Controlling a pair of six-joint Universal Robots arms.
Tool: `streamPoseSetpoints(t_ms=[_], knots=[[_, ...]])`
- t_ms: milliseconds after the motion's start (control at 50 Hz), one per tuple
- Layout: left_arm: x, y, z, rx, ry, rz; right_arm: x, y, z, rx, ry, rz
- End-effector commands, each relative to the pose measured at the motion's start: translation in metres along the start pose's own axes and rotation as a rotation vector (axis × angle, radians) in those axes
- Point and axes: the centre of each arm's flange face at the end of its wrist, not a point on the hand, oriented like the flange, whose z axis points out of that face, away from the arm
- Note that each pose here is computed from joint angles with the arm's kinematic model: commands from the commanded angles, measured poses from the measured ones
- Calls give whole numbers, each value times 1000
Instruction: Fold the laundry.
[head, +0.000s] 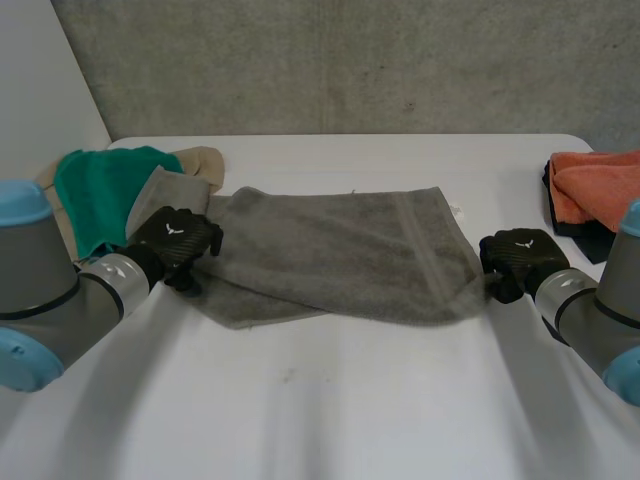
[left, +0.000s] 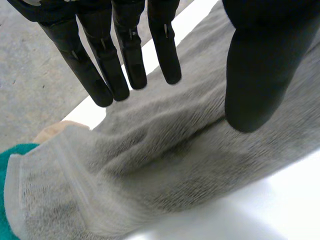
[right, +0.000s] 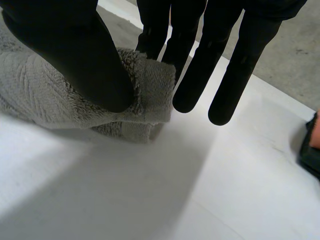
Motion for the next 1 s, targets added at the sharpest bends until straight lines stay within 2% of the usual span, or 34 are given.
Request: streamPoseSetpoints(t_ms=[20, 140, 300, 380, 580, 880, 1000], knots=[[19, -18, -32, -83, 73, -7, 4, 0, 3, 19, -7, 31], [35, -14, -43, -161, 152, 0, 8, -1, 5, 24, 2, 31], [45, 3, -23, -164, 177, 77, 4, 1, 6, 20, -6, 21], [49, 17, -8, -177, 158, 110, 3, 1, 5, 19, -12, 9], [50, 20, 13, -141, 87, 154, 2, 2, 6, 17, -15, 1], [41, 6, 37, -66, 19, 185, -3, 0, 1, 21, -31, -5], [25, -14, 28, -43, -15, 171, -2, -21, -12, 73, -22, -22]])
